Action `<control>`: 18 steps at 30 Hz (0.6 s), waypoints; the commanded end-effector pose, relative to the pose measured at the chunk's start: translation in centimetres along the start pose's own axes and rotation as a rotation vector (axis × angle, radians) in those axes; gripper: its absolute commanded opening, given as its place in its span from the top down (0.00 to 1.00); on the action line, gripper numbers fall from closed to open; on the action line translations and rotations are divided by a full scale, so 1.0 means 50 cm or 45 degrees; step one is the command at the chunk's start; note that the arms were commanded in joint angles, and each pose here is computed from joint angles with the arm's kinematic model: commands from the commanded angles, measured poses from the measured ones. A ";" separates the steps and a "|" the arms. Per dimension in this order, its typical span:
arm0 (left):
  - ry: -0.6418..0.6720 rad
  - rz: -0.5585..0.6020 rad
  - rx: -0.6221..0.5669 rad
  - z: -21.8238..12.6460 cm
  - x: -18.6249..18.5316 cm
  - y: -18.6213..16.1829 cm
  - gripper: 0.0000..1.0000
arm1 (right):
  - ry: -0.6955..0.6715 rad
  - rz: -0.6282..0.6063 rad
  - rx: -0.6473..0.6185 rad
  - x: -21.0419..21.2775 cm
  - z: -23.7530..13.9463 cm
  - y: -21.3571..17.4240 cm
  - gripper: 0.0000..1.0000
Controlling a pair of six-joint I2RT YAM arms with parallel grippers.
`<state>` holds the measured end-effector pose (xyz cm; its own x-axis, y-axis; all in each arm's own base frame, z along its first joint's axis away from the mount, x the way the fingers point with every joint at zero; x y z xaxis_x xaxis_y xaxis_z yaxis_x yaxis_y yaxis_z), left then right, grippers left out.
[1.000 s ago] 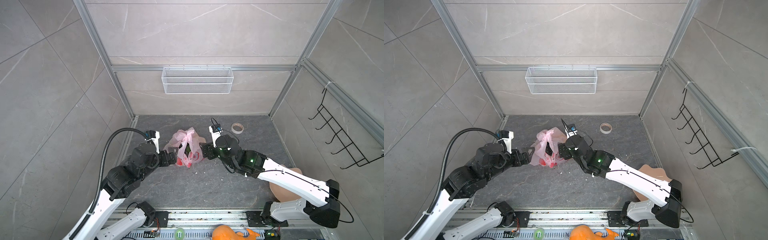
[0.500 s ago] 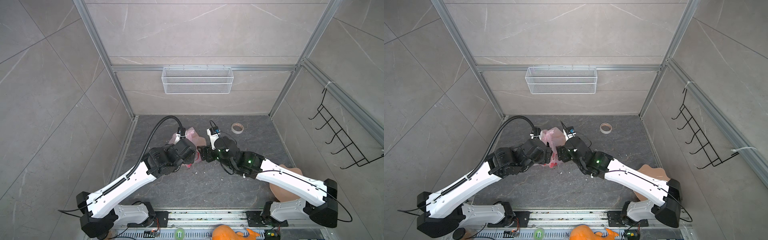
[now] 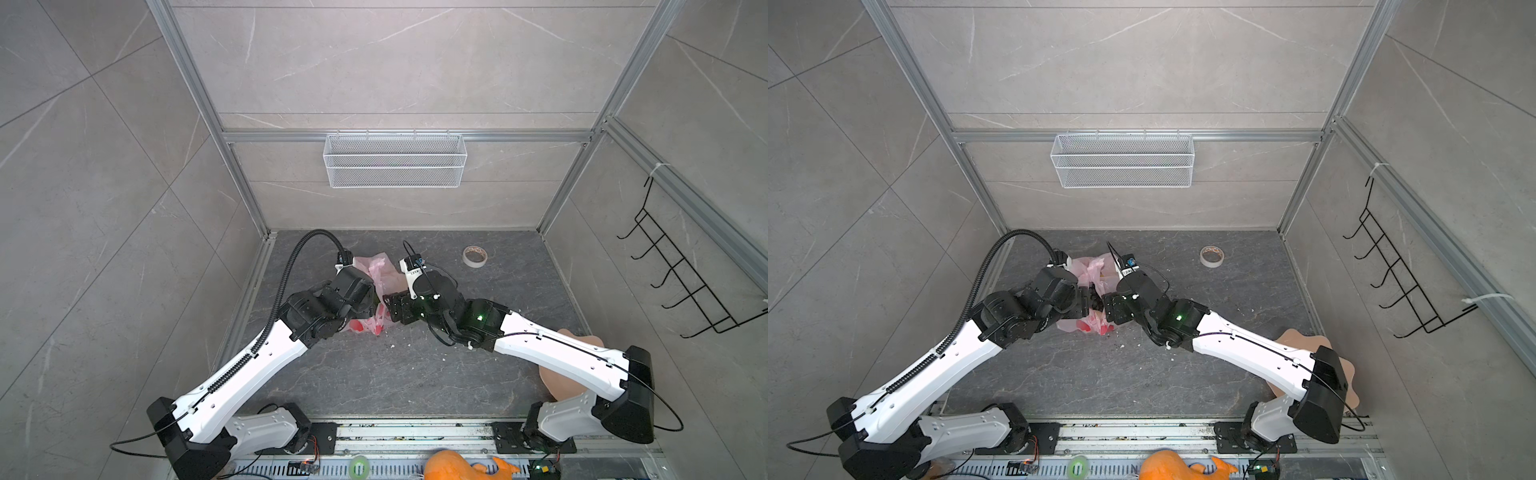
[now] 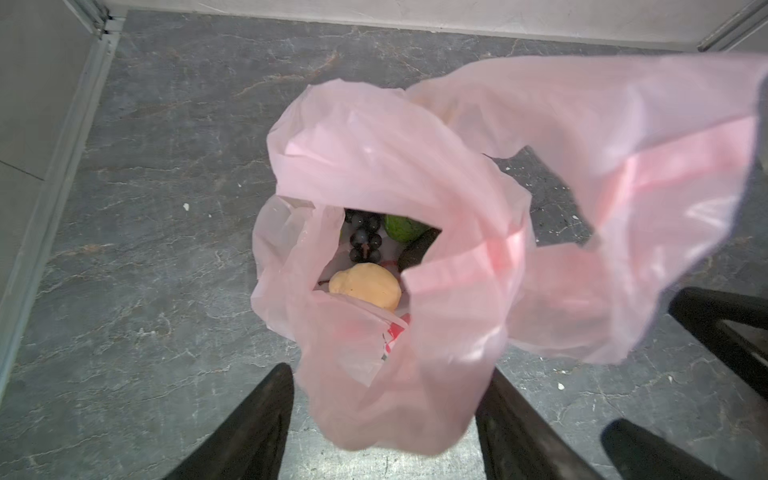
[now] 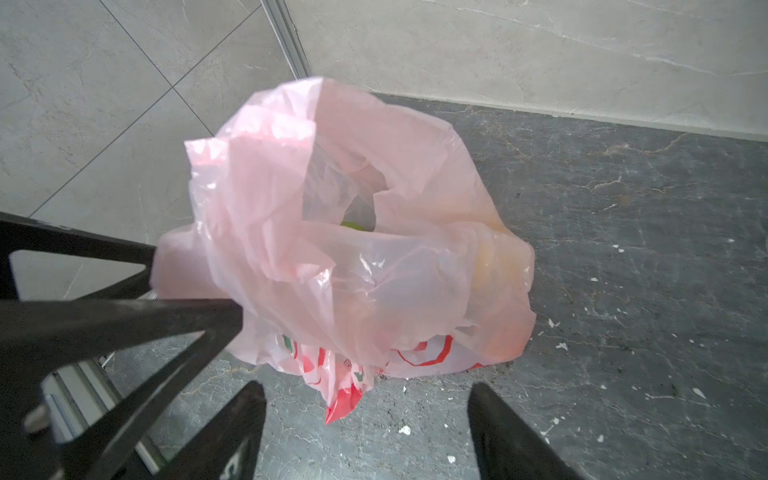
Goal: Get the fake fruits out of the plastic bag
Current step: 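Grasp the bag's opening with the left gripper while the right gripper holds the other side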
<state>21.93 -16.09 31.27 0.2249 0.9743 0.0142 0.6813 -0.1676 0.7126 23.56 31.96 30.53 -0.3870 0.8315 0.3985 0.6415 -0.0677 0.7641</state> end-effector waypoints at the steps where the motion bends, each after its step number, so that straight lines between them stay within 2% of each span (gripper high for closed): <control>1: -0.042 -0.030 -0.022 0.006 -0.001 0.015 0.30 | 0.050 0.011 -0.009 0.030 0.015 0.013 0.21; 7: 0.002 -0.155 -0.035 0.013 0.047 0.001 0.43 | 0.015 -0.037 0.013 0.052 0.056 0.015 0.21; 12: -0.004 -0.210 -0.038 0.014 0.068 -0.011 0.60 | -0.159 -0.056 -0.014 0.049 0.095 0.035 0.22; 14: -0.002 -0.220 -0.047 0.013 0.073 -0.015 0.64 | -0.197 -0.073 -0.024 0.054 0.112 0.042 0.27; 18: -0.006 -0.252 -0.062 0.012 0.080 -0.021 0.72 | -0.287 -0.107 -0.007 0.061 0.141 0.054 0.48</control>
<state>22.57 -12.19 29.42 0.0959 0.9920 -0.0824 0.7031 -0.0088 0.7111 28.28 38.42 30.53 -0.3208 0.8992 0.2974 0.6153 -0.0409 0.7873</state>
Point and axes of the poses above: each gripper's point midway between its finger pads, its own z axis out along the fingers, its own x axis along the line the jaws close on, y = z × x, the point moved 6 cm from there along -z, back along the fingers, and after that the axes turned 11 degrees about z, right-handed, at the moved point
